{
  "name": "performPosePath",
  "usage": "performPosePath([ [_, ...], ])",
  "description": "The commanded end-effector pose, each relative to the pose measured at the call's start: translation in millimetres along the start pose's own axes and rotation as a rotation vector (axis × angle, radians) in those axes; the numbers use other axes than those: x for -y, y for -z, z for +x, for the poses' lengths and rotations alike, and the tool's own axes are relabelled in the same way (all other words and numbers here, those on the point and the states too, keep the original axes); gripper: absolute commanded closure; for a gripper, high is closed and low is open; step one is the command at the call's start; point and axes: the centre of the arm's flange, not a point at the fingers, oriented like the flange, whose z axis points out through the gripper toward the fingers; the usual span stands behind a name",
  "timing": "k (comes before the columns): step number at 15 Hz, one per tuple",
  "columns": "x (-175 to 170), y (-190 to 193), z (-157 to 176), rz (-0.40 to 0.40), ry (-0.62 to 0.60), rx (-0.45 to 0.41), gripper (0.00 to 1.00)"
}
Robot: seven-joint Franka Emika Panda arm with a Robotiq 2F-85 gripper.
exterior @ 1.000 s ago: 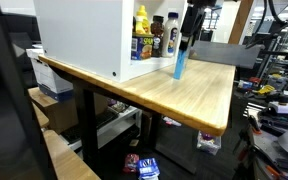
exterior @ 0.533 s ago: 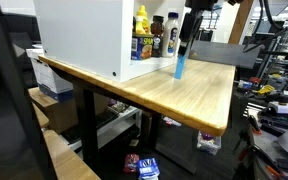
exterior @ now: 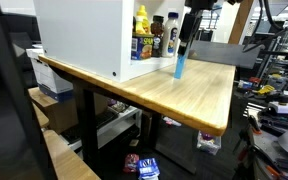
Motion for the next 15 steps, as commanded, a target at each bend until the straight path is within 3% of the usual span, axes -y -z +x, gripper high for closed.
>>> performPosePath([
  [1, -3.8, 7.0, 5.7, -0.007, 0.016, -0.009, 0.46],
  [8, -12.4, 48.3, 34.1, -0.061, 0.003, -0.061, 0.46],
  [15, 3.7, 52.6, 81.7, -0.013, 0.006, -0.068, 0.46],
])
